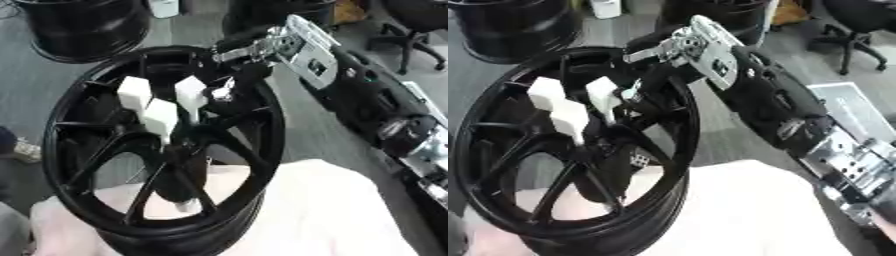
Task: Pull the pin out of the wheel hub.
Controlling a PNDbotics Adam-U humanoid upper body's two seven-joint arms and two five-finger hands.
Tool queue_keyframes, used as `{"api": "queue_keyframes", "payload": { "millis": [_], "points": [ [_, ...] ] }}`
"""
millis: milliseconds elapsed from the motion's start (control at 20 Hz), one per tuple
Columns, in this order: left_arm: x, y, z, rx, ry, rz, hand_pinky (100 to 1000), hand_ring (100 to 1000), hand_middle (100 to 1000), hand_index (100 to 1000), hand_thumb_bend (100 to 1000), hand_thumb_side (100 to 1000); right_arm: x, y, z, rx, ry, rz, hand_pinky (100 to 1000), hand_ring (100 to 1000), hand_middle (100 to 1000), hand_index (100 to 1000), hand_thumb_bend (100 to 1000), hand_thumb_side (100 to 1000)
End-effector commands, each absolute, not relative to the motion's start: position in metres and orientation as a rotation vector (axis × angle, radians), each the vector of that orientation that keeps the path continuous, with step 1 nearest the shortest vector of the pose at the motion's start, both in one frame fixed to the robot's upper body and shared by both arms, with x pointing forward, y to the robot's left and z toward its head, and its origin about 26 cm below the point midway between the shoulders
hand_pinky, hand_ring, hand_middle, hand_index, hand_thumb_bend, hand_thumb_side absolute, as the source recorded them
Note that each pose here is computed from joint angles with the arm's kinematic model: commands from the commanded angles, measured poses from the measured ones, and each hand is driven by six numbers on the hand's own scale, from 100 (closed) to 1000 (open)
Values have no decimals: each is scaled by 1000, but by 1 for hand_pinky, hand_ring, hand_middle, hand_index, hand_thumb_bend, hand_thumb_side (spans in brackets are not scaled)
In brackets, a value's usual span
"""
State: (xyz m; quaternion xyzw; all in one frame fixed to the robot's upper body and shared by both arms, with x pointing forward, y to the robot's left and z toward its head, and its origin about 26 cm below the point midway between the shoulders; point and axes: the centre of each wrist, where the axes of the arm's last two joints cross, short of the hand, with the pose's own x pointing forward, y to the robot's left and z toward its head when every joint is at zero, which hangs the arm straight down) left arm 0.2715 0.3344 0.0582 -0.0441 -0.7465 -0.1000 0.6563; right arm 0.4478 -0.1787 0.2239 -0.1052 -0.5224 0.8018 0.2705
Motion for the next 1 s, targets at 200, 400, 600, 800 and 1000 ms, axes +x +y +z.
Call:
{"api": "queue_keyframes", "payload": {
  "millis": [200,400,600,800,1000],
  "points": [
    [274,336,66,-88,-1712,-239,660,649,575,757,330,814,445,-170,237,-272,-1385,2335,867,872,771,945,100,737],
    [274,336,66,-87,-1713,-236,660,649,574,757,331,814,444,-165,230,-245,-1381,2356,868,870,772,927,100,771],
    [274,336,66,-84,-1713,-233,660,649,574,757,332,813,442,-162,225,-211,-1389,2383,868,868,769,917,100,760],
    [274,336,66,-83,-1714,-232,660,649,574,757,333,813,441,-159,220,-180,-1390,2405,862,844,684,860,100,694],
    [274,336,65,-80,-1713,-230,660,649,574,757,335,812,440,-162,224,-160,-1428,2382,828,738,449,604,100,389]
  ]
}}
